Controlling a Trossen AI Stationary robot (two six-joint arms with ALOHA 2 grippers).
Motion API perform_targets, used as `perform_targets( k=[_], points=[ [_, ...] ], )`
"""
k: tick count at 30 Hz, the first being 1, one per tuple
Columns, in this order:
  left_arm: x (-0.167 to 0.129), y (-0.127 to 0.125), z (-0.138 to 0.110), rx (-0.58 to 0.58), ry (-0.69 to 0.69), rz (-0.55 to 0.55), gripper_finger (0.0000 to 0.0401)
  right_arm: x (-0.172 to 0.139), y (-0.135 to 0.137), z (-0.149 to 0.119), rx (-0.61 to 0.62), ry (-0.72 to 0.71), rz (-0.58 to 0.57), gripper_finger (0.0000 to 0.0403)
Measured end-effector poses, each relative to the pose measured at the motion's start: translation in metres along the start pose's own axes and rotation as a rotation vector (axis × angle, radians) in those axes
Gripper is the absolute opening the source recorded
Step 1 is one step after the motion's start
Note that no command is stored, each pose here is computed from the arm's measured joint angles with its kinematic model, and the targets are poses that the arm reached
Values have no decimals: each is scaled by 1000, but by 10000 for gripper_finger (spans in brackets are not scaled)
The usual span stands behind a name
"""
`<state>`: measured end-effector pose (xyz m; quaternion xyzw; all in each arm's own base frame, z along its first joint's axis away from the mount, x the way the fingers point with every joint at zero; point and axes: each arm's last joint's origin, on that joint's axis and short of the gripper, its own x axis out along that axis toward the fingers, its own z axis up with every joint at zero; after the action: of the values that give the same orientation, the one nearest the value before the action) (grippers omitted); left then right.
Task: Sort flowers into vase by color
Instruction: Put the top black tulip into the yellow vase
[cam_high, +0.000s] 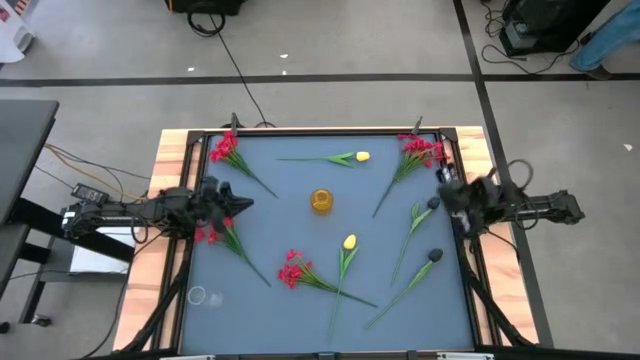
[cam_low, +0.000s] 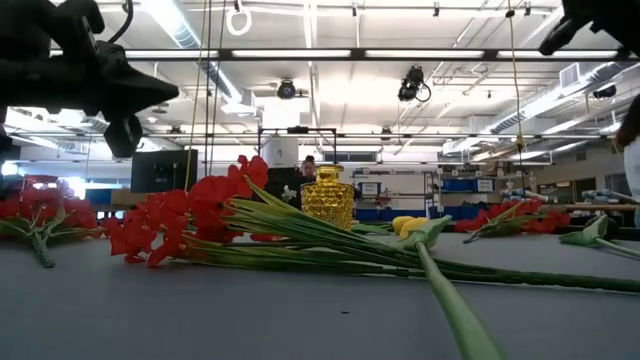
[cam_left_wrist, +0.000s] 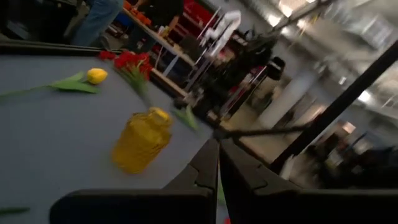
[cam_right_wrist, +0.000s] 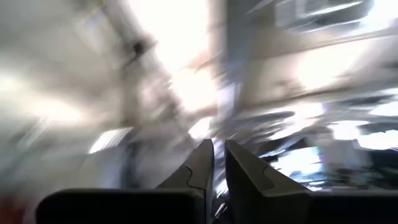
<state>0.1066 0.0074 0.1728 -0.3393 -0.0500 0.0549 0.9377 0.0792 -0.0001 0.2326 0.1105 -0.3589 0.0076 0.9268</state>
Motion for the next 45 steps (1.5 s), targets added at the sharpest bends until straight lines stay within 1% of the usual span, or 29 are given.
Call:
perform_targets(
  k=[1,3,4,5,7,11,14,16,18,19,22,25,28,32,34,37,39,41,44,45],
  points=[
    [0,-1,1,-28,-9,-8,23,0,-3,3,78,-46,-105,50],
    [0,-2,2,-71,-24,-21,23,-1,-9,3,275,-118,-314,50],
    [0,-2,3,-80,-28,-24,23,-2,-12,1,357,-147,-399,50],
    [0,-2,3,-83,-28,-25,23,-3,-14,-1,407,-155,-459,50],
    [0,-2,3,-89,-27,-24,23,-4,-16,-10,452,-103,-519,50],
    [0,-2,3,-137,-27,-25,23,-7,-19,-30,571,58,-571,50],
    [0,-2,3,-181,-27,-25,23,-9,-20,-42,575,174,-589,50],
    [0,-3,5,-259,-48,-36,23,-6,-19,-43,633,190,-561,48],
    [0,-6,8,-285,-52,-39,23,-1,-17,-42,668,209,-536,43],
    [0,-8,11,-282,-52,-36,23,3,-16,-40,685,215,-528,39],
    [1,-18,23,-221,-52,-27,20,16,-14,-35,688,259,-543,26],
    [6,-24,30,-160,-16,17,12,33,-12,-34,703,335,-604,14],
    [14,-28,33,-119,27,58,9,51,-11,-36,736,437,-711,12],
    [27,-31,35,-87,81,106,13,70,-10,-43,773,615,-909,25],
    [32,-32,35,-64,108,129,20,79,-9,-46,765,709,-996,36],
    [41,-34,37,-16,133,145,38,88,-9,-52,715,863,-1115,57],
    [45,-35,37,5,149,157,56,89,-9,-57,682,964,-1228,75],
    [48,-35,37,21,165,167,75,85,-11,-63,671,1064,-1368,96],
    [51,-36,37,28,200,181,101,77,-12,-72,744,1172,-1580,130],
    [52,-36,36,29,215,185,108,74,-12,-76,781,1208,-1628,141]
  ],
)
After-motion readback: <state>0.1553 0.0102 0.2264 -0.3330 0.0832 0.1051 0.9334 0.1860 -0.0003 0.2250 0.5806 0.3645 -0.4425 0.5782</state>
